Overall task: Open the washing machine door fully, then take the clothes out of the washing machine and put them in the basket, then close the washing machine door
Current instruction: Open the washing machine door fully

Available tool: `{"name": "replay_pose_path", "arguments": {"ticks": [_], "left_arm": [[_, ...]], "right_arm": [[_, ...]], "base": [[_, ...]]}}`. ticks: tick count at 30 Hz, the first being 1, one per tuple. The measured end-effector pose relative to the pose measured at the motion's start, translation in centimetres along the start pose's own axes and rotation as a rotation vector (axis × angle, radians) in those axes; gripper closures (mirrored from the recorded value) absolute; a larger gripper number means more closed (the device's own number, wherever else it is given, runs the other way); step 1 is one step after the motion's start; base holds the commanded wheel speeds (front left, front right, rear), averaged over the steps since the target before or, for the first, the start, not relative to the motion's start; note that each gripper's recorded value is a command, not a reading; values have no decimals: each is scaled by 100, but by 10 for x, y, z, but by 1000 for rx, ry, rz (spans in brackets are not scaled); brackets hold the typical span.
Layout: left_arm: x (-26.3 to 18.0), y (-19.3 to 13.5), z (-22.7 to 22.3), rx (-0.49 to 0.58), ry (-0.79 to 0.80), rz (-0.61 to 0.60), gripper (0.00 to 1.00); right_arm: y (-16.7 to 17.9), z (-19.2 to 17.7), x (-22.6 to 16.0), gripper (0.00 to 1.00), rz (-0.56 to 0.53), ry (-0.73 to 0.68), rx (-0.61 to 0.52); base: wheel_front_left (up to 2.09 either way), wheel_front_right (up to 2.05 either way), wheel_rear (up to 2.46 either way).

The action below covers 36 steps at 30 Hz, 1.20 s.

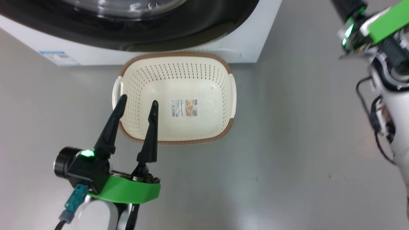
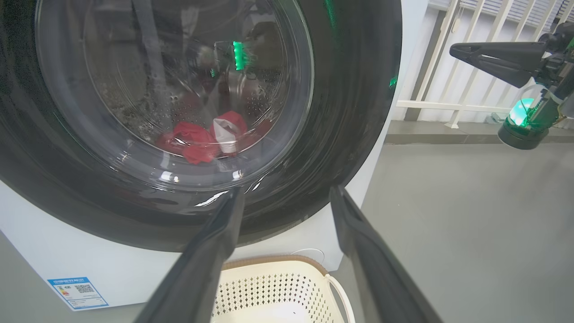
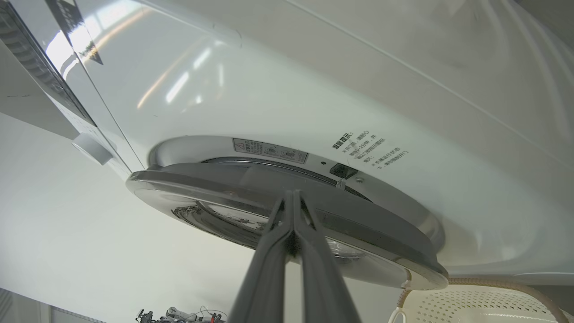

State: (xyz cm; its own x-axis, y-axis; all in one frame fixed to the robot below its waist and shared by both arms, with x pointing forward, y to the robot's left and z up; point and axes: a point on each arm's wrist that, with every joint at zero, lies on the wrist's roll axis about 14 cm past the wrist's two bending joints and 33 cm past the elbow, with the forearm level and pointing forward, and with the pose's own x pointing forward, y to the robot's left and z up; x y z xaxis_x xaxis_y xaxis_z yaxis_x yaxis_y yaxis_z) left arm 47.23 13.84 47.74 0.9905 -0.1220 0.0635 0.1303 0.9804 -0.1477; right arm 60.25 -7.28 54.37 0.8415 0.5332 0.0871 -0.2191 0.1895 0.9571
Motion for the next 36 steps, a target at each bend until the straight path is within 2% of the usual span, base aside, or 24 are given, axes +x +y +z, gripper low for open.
{"name": "replay_pose_path", "arguments": {"ticks": [16, 36], "left_arm": [[17, 4, -32, 1, 51, -3, 0], [16, 8, -46, -1, 87, 9, 0]], "right_arm": [[-11, -10, 49, 100, 63, 138, 160], [-22, -29, 73, 100, 63, 258, 170]], "base": [[0, 0, 0], [0, 0, 0]]}}
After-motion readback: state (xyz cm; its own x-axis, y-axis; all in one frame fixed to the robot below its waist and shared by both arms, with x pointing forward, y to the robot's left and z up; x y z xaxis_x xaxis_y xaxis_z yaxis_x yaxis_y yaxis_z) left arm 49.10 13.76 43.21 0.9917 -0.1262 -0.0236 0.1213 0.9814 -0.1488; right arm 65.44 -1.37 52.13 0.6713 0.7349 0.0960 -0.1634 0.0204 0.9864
